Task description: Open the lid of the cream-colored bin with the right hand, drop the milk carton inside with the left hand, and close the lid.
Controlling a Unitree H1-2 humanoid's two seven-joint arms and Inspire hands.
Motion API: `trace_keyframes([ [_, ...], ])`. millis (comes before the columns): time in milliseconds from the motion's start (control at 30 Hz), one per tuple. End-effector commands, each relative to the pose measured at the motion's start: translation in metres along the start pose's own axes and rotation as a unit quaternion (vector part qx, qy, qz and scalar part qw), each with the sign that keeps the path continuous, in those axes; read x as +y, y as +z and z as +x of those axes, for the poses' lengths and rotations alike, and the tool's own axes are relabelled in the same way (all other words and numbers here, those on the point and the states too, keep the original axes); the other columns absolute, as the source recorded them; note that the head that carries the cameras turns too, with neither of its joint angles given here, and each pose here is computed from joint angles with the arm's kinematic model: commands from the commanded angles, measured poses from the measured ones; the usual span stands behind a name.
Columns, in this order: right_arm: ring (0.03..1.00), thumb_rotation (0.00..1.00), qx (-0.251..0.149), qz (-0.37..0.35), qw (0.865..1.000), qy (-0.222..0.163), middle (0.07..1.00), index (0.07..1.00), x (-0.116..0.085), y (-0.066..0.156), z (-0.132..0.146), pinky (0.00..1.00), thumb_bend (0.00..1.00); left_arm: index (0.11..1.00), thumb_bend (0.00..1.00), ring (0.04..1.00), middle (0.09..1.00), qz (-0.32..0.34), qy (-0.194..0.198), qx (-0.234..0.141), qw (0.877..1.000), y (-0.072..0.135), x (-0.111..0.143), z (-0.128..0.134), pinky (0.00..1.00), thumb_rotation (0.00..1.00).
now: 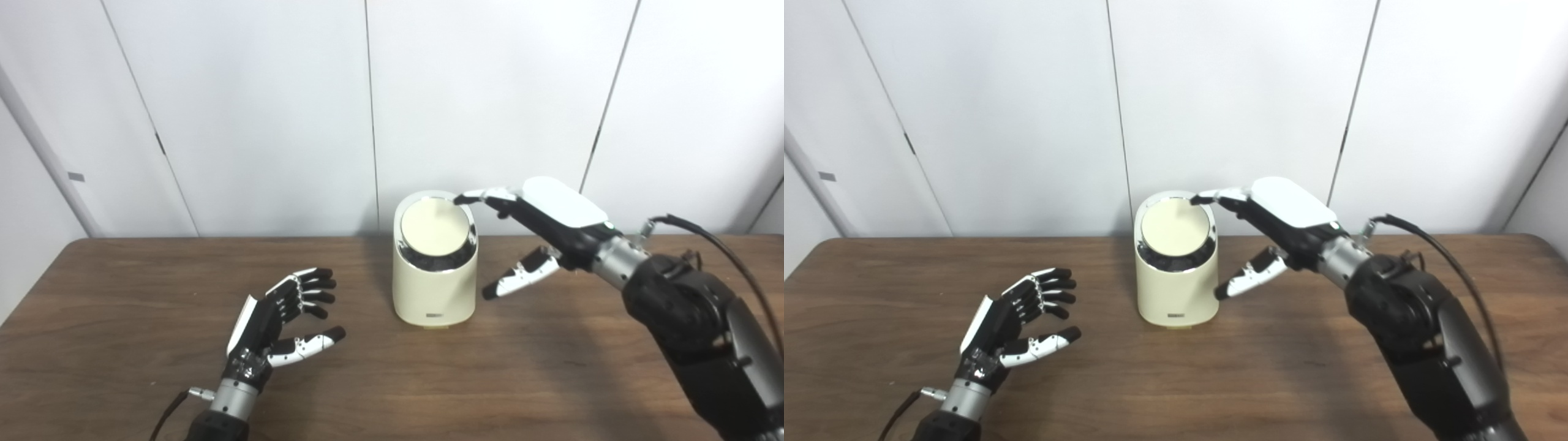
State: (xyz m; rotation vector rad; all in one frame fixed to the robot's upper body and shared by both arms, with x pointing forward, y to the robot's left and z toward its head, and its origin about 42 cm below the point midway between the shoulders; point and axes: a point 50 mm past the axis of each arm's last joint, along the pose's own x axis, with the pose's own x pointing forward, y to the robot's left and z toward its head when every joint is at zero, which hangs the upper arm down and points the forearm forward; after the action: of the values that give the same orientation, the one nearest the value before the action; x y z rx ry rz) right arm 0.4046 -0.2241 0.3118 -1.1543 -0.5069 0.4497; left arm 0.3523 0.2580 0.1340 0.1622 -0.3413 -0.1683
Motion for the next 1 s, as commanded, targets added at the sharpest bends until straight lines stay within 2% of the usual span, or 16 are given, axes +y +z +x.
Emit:
trace_keyframes([
  [0,0.864,0.27,-0.011,0.005,0.999,-0.041,0.881,0.887,-0.019,-0.001,-0.006,0.72,0.73,0.773,0.69,0.667,0.729,0.007,0.002,-0.043,0.999,0.017,0.007,0.016,0.57,0.04],
  [67,0.873,0.3,-0.001,0.022,0.999,-0.044,0.9,0.907,-0.015,-0.005,-0.01,0.79,0.73,0.776,0.69,0.666,0.731,0.006,0.001,-0.045,0.999,0.017,0.007,0.016,0.57,0.03],
  [200,0.918,0.3,0.031,0.102,0.992,-0.073,0.927,0.918,-0.003,-0.018,-0.028,0.84,0.76,0.779,0.68,0.673,0.739,0.0,-0.003,-0.048,0.999,0.017,0.01,0.017,0.58,0.0],
  [367,0.913,0.29,0.058,0.157,0.981,-0.094,0.959,0.926,0.011,-0.027,-0.046,0.84,0.74,0.783,0.7,0.675,0.741,0.011,-0.007,-0.055,0.998,0.019,0.014,0.019,0.58,0.06],
  [433,0.908,0.26,0.062,0.172,0.978,-0.101,0.958,0.936,0.018,-0.031,-0.051,0.85,0.73,0.788,0.7,0.68,0.745,0.012,-0.007,-0.057,0.998,0.02,0.016,0.021,0.58,0.07],
  [700,0.91,0.28,0.088,0.212,0.967,-0.11,0.951,0.97,0.043,-0.048,-0.069,0.83,0.73,0.802,0.72,0.686,0.752,0.024,-0.01,-0.068,0.997,0.024,0.02,0.024,0.59,0.15],
  [833,0.906,0.28,0.1,0.217,0.965,-0.113,0.946,0.964,0.053,-0.055,-0.075,0.8,0.74,0.81,0.73,0.695,0.754,0.031,-0.011,-0.067,0.997,0.027,0.021,0.025,0.6,0.17],
  [967,0.876,0.33,0.109,0.213,0.963,-0.121,0.93,0.956,0.062,-0.058,-0.08,0.75,0.76,0.828,0.74,0.706,0.766,0.031,-0.016,-0.068,0.997,0.029,0.022,0.026,0.61,0.19],
])
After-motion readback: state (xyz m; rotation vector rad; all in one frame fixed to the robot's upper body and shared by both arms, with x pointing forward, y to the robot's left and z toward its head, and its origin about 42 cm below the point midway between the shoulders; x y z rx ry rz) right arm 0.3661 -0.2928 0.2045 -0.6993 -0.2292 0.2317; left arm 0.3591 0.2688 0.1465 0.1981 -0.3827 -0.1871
